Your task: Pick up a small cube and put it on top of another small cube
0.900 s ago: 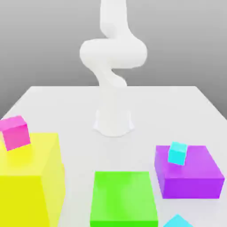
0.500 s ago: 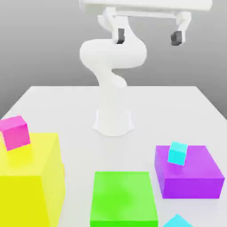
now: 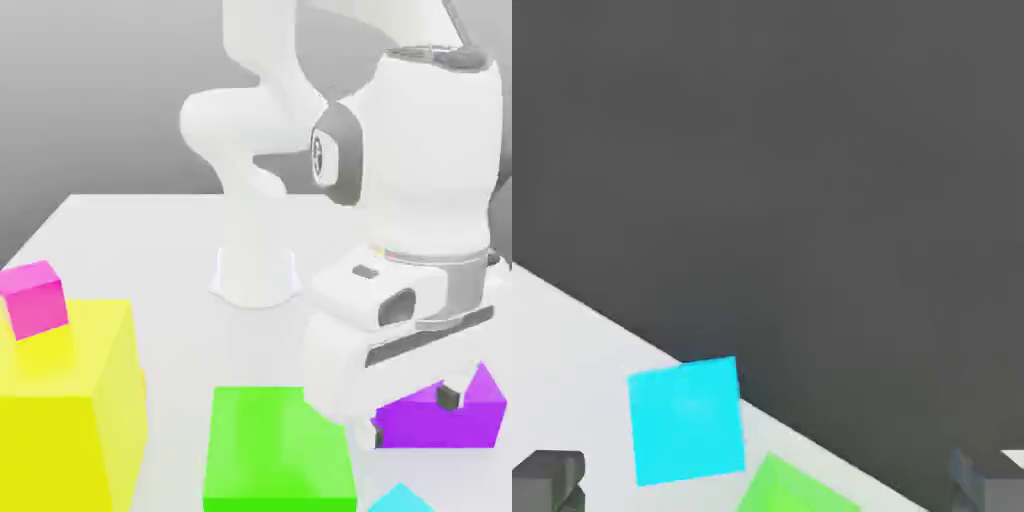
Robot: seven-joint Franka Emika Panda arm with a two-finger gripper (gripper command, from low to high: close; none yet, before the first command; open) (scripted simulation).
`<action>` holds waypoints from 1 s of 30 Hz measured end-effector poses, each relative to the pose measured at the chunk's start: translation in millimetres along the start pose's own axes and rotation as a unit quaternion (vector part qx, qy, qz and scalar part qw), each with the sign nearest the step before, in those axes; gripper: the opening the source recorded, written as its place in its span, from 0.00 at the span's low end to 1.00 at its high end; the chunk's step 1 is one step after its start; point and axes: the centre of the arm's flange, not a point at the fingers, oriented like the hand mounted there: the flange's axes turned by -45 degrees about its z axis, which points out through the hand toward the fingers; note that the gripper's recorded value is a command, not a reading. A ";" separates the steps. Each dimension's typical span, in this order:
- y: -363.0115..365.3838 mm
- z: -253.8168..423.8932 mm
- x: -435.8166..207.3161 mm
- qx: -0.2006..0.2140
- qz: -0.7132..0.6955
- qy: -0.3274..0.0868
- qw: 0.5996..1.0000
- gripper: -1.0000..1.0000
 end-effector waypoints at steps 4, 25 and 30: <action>-16.4 69.2 -4.1 0.013 -0.030 -0.033 0.999 0.50; 136.3 -60.7 -57.7 -0.031 0.179 -0.017 0.983 0.00; 240.0 -155.6 -173.5 -0.046 0.392 -0.016 0.919 0.00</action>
